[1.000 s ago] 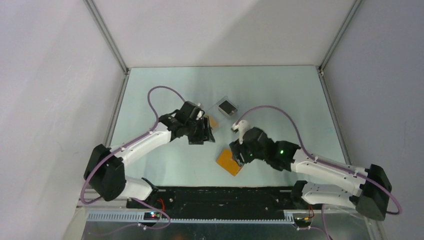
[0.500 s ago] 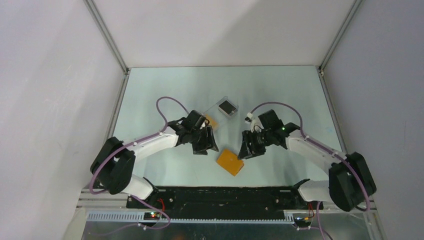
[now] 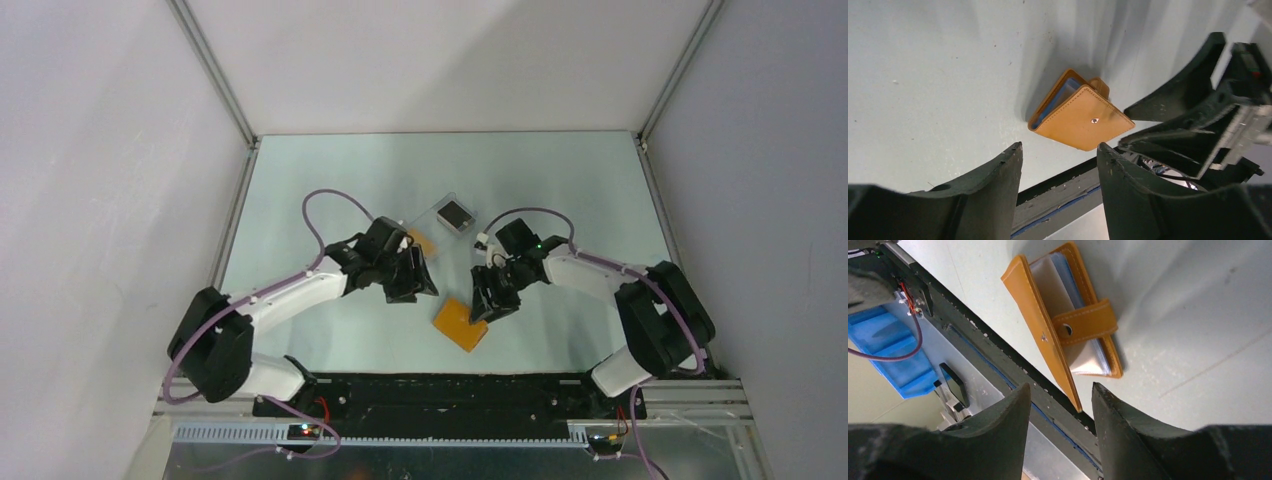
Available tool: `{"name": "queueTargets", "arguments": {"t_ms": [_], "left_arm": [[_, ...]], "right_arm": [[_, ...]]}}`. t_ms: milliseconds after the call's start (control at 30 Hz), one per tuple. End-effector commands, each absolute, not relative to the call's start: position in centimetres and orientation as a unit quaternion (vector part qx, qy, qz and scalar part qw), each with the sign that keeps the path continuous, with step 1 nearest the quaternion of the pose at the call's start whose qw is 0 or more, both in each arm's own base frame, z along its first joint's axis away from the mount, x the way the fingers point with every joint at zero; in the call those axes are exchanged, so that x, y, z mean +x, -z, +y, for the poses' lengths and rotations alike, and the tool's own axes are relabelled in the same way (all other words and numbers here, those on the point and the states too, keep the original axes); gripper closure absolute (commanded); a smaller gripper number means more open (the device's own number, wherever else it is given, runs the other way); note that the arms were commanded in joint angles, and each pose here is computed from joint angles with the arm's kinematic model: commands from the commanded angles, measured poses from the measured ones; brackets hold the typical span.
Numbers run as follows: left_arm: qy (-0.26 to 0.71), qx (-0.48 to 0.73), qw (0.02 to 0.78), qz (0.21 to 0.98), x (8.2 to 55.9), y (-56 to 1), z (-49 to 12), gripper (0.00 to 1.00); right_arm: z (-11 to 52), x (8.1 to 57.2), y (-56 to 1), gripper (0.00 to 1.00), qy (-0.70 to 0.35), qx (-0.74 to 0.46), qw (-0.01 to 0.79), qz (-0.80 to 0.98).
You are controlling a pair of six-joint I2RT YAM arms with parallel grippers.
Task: Put the credit cards into the card holder
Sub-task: Open the card holder at the center of the board.
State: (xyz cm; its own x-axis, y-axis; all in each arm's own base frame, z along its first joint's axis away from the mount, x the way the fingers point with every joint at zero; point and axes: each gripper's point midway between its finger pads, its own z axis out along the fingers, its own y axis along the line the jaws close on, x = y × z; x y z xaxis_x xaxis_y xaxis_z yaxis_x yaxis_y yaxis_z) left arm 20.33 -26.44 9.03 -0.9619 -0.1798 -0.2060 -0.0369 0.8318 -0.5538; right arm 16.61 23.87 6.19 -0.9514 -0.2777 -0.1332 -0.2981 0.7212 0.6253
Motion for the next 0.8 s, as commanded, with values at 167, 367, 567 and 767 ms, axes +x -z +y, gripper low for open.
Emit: {"name": "queueTargets", "arguments": {"t_ms": [167,367,567,767], "left_arm": [[0.331,-0.058,0.245,0.909,22.0,-16.0,-25.7,0.39],[0.358,-0.066,0.317,0.876,22.9,-20.8,-24.1,0.38],[0.360,-0.079,0.345,0.863,23.0,-21.8,-22.3,0.38],[0.340,-0.094,0.345,0.870,23.0,-20.3,-21.2,0.38]], "right_arm": [[26.7,17.1,-6.0,0.60,-0.375,-0.189,-0.024,0.907],[26.7,18.7,-7.9,1.00,-0.378,-0.198,0.016,0.904],[23.3,23.6,-13.1,1.00,-0.299,-0.205,0.190,0.912],[21.2,25.6,-14.6,1.00,-0.187,-0.217,0.280,0.916]]}}
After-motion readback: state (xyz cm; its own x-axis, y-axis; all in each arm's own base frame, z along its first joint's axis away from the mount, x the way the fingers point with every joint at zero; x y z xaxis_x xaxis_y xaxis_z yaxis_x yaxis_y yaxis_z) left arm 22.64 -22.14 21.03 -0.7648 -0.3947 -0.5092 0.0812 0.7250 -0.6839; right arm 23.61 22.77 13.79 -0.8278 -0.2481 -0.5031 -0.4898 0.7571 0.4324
